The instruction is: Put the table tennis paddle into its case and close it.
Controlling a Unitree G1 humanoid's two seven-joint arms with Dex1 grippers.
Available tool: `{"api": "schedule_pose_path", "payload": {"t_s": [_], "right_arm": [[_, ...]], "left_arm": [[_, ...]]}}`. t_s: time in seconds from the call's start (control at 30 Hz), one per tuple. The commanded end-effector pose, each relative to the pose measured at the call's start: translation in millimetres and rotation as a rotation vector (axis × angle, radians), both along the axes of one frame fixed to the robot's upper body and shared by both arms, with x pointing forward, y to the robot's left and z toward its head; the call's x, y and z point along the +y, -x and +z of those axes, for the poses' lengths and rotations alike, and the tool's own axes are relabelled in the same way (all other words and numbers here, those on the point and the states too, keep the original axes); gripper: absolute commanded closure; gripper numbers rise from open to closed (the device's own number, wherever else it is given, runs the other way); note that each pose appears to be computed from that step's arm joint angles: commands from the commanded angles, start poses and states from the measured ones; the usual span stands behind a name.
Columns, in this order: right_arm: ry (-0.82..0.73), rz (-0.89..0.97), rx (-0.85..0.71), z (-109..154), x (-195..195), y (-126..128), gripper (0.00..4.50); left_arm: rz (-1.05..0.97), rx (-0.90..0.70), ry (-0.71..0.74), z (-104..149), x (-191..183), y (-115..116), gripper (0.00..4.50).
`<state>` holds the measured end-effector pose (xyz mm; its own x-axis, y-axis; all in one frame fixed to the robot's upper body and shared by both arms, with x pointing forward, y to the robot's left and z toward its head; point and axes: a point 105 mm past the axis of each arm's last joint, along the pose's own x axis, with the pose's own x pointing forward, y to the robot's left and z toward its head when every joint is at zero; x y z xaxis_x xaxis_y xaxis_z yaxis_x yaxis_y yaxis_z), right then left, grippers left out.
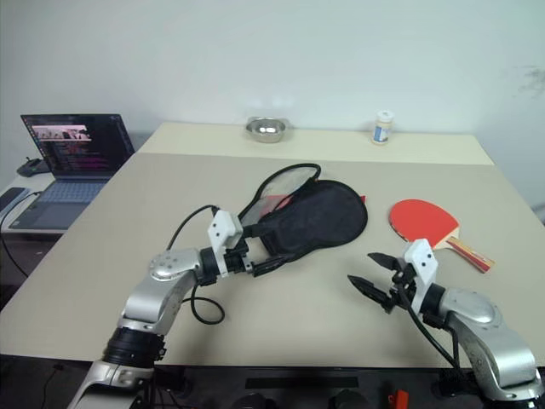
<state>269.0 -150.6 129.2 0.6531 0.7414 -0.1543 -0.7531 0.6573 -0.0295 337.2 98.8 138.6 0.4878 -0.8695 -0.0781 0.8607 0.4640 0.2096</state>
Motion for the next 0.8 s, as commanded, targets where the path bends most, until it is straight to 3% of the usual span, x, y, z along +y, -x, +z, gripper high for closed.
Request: {"api": "schedule_pose_path", "payload": {"t_s": [0.03,0.27,0.4,0.53,0.8], "right_arm": [[0.016,-0.004,-0.060,18.8,-3.9,3.4,0.67],[0.005,-0.071,-0.103,34.1,-15.6,3.5,0.67],[-0.040,-0.066,-0.124,48.6,-11.1,5.1,0.67],[-0.042,0.084,-0.100,66.1,6.9,24.5,0.67],[0.010,0.203,-0.060,79.0,25.3,51.6,0.67]], "left_arm": [[-0.017,-0.048,0.013,10.0,-3.8,-1.9,0.00],[-0.086,-0.072,0.075,28.8,-16.4,-13.7,0.00],[-0.156,-0.101,-0.011,24.9,-17.9,-17.0,0.00],[-0.234,-0.095,-0.099,20.1,-22.1,-24.9,0.00],[-0.285,-0.040,-0.210,1.4,-24.6,-41.5,0.00]]}}
